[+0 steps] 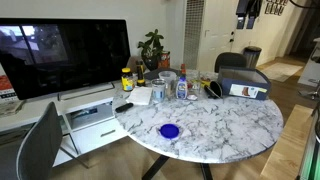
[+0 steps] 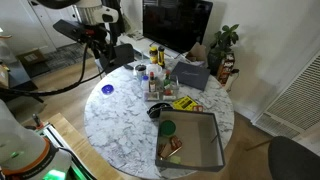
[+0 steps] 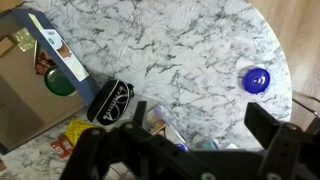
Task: Move the clear cup to the right
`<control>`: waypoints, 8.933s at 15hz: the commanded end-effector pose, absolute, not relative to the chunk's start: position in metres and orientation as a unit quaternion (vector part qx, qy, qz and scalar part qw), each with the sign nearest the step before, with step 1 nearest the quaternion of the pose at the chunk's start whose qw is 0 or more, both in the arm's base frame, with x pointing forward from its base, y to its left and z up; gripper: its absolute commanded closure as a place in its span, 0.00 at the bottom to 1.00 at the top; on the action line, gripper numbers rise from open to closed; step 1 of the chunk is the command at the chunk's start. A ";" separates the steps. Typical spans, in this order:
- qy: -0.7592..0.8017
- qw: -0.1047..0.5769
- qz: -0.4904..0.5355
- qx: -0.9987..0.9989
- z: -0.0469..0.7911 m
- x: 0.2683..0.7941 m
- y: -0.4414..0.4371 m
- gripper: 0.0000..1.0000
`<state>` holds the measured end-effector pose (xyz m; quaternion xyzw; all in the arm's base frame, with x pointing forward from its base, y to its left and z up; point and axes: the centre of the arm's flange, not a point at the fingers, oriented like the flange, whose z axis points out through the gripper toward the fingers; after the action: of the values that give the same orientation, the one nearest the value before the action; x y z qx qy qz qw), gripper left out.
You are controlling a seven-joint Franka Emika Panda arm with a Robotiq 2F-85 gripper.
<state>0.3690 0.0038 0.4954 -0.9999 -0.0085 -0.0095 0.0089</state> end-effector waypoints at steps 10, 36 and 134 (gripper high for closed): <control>-0.008 0.009 -0.009 -1.000 0.495 0.369 0.004 0.00; 0.020 0.009 -0.019 -1.000 0.392 0.708 0.117 0.00; 0.520 -0.025 0.030 -0.853 0.246 0.575 0.133 0.40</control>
<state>0.5815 0.1371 0.2187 -0.8206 0.5682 0.0313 -0.0522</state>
